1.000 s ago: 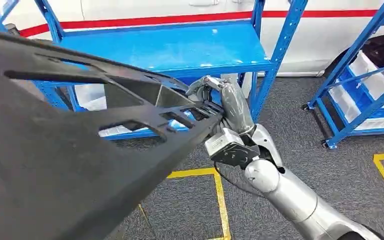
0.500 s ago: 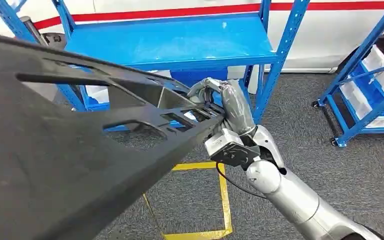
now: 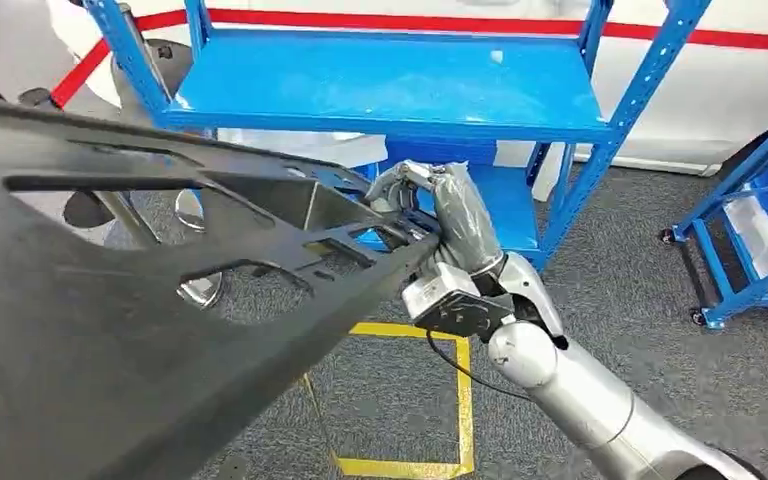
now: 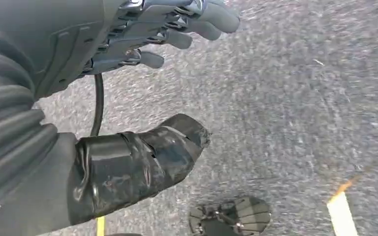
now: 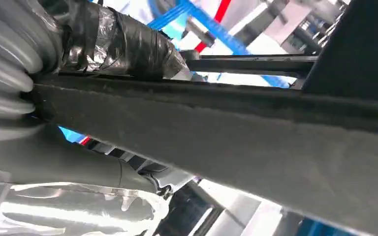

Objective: Take the parts from the cabinet and place them on the table.

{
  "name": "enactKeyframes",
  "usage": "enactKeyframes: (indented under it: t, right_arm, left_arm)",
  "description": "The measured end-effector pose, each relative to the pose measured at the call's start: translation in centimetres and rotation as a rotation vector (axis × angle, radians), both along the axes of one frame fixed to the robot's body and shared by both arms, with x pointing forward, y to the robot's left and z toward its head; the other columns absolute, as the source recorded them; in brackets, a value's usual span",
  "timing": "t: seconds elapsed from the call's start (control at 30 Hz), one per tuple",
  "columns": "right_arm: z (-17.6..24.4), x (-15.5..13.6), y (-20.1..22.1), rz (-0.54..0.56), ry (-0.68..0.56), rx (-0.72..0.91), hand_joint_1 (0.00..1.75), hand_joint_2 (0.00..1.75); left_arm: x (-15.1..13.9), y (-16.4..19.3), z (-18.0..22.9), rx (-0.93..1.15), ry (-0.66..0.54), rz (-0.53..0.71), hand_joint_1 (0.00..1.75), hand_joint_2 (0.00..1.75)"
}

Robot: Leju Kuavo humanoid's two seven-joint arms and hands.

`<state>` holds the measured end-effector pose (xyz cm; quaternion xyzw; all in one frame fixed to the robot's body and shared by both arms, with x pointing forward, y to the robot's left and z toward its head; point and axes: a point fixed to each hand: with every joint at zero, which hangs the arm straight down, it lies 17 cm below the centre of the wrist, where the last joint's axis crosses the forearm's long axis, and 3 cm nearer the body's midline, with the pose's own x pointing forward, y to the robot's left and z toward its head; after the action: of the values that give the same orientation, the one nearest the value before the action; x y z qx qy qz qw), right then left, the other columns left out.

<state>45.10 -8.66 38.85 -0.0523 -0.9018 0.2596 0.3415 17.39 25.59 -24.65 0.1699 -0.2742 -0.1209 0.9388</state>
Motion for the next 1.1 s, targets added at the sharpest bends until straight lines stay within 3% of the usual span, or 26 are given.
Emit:
enactKeyframes:
  t: [1.1]
  right_arm:
    - [-1.1,-1.4,3.1,0.103,0.017,0.006,1.75,1.75]
  left_arm:
    - [-1.8,0.0,-0.6,-0.002,0.053,0.03,0.0,1.75]
